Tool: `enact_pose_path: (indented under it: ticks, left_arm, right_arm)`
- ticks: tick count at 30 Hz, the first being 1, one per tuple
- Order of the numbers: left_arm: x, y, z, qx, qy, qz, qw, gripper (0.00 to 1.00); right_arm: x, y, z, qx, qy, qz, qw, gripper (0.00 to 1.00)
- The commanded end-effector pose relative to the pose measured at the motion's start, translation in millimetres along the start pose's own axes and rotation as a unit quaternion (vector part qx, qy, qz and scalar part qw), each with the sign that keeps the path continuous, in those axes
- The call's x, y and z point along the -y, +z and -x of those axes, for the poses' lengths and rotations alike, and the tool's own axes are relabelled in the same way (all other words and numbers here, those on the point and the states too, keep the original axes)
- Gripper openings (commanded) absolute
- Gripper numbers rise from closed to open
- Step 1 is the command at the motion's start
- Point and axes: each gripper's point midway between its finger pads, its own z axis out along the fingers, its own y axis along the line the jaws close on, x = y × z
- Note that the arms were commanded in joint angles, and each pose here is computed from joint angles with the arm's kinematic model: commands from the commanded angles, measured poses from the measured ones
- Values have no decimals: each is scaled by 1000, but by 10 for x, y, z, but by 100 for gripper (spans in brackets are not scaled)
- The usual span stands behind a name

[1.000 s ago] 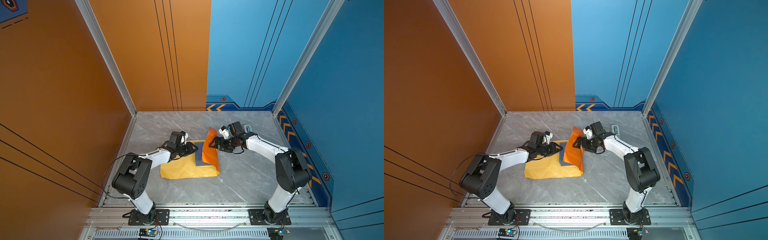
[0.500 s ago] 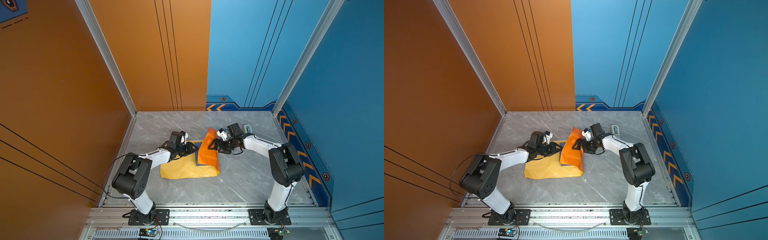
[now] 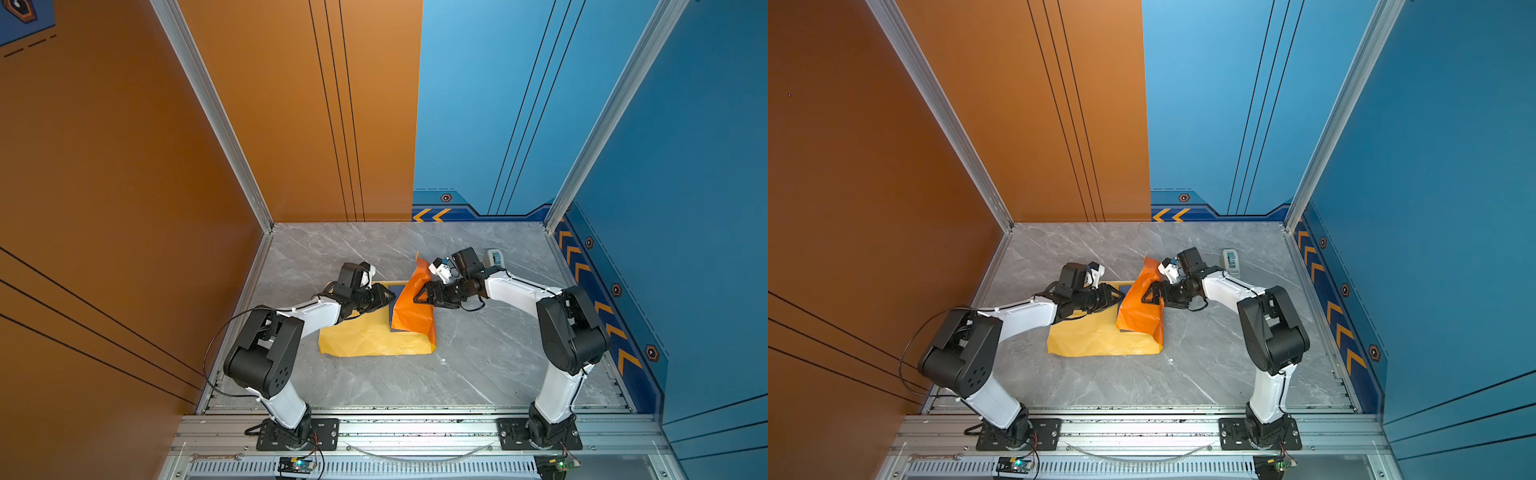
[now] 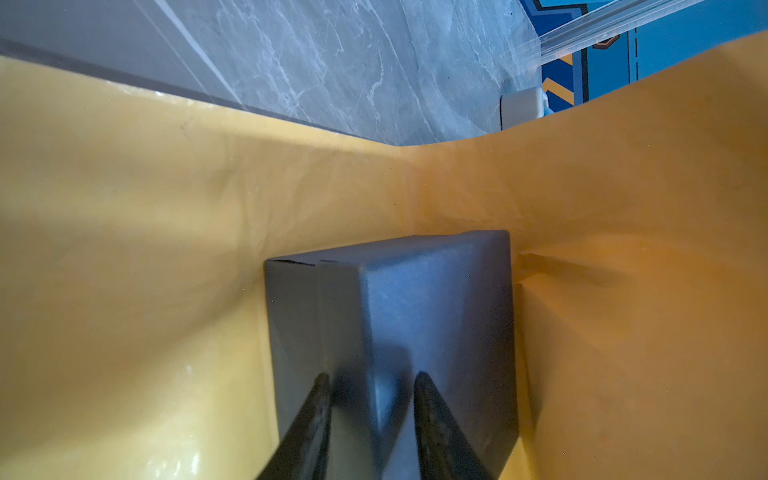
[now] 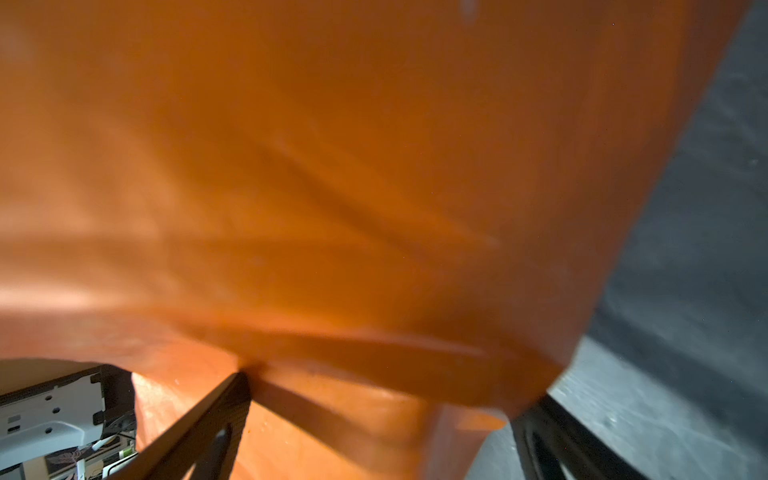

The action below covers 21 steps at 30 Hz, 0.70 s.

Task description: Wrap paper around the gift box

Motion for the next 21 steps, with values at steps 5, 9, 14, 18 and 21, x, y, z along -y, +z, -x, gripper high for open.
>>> enact_pose_path:
  ticks: [5,9,14,18,21]
  left_arm:
    - [-81,-3,-14,-1,4,16,1000,35]
    - [-80,-16,-7,-1,7,18,1000,35]
    - [-90,-5,-16,-2,7,20,1000,35]
    - [-90,1,-16,-2,9,20,1000,35]
    - [-98,0,-18,-2,10,22,1000,35]
  right_arm:
    - [-78,-264,179,61,34,9,997,100]
    - [-37,-371,136,67,69,21,995,98]
    - [204,-372,112,78,133,8,988,94]
    - [515,-379,97,96,199,-47,974,75]
    - [658,-358,34,90,204,-107,969,74]
